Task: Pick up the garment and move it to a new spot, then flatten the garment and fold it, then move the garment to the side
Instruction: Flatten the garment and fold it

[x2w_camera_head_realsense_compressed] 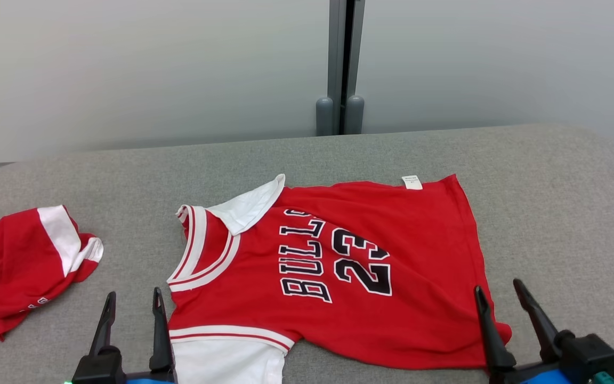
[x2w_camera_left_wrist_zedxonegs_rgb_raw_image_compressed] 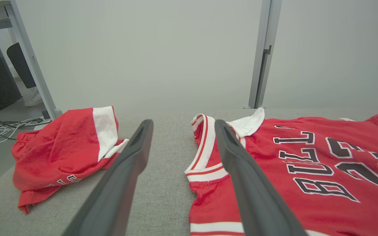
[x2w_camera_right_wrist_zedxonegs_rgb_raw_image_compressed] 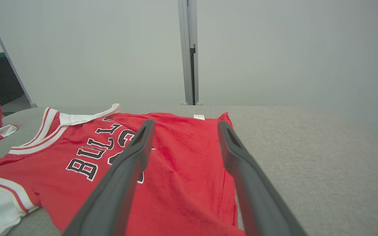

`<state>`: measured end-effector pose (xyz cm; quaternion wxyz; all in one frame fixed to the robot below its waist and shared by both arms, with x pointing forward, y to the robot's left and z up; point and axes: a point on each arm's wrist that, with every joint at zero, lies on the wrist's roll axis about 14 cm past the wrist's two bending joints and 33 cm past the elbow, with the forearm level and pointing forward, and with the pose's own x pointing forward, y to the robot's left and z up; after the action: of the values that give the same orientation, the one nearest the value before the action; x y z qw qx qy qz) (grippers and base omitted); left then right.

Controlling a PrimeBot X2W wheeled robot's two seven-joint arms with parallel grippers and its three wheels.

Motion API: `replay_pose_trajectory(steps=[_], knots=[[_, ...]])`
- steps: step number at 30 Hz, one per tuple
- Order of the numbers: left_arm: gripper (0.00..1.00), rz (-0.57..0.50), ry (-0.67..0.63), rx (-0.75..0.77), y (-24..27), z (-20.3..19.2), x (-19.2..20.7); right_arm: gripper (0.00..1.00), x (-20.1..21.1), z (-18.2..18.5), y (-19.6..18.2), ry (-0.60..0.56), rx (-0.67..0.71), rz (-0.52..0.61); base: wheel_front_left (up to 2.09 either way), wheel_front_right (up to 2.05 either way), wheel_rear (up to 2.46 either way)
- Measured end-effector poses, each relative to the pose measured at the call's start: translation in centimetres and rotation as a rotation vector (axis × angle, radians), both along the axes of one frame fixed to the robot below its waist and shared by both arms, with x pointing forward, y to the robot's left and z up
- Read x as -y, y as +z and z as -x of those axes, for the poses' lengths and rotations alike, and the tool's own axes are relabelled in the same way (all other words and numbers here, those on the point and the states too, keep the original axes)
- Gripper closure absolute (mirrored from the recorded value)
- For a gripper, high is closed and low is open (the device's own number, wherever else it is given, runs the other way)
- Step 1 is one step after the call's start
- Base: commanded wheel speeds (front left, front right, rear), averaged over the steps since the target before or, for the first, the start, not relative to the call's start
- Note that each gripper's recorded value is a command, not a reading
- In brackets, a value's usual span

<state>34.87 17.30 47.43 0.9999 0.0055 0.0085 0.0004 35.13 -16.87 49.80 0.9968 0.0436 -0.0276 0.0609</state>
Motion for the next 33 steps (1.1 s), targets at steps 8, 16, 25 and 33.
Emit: replay_pose_trajectory(steps=[8, 16, 25, 33], knots=[[0.0, -0.031, 0.032, -0.015, -0.4, 1.3, -1.1, 0.0, -0.4, 1.2, -1.4, -0.003, -0.041, 0.015, 0.0, 0.0, 0.0], [0.0, -0.038, 0.036, -0.02, -0.6, 1.6, -1.3, 0.0, -0.3, 1.5, -2.0, -0.009, -0.059, 0.029, 0.0, 0.0, 0.0], [0.0, -0.044, 0.033, -0.022, -0.7, 1.7, -1.3, 0.0, -0.3, 1.5, -2.2, -0.01, -0.065, 0.036, 0.0, 0.0, 0.0], [0.0, -0.021, -0.023, -0.092, -2.8, 2.2, 0.2, 0.0, 1.6, 2.1, -4.8, -0.068, -0.153, 0.037, 0.0, 0.0, 0.0]])
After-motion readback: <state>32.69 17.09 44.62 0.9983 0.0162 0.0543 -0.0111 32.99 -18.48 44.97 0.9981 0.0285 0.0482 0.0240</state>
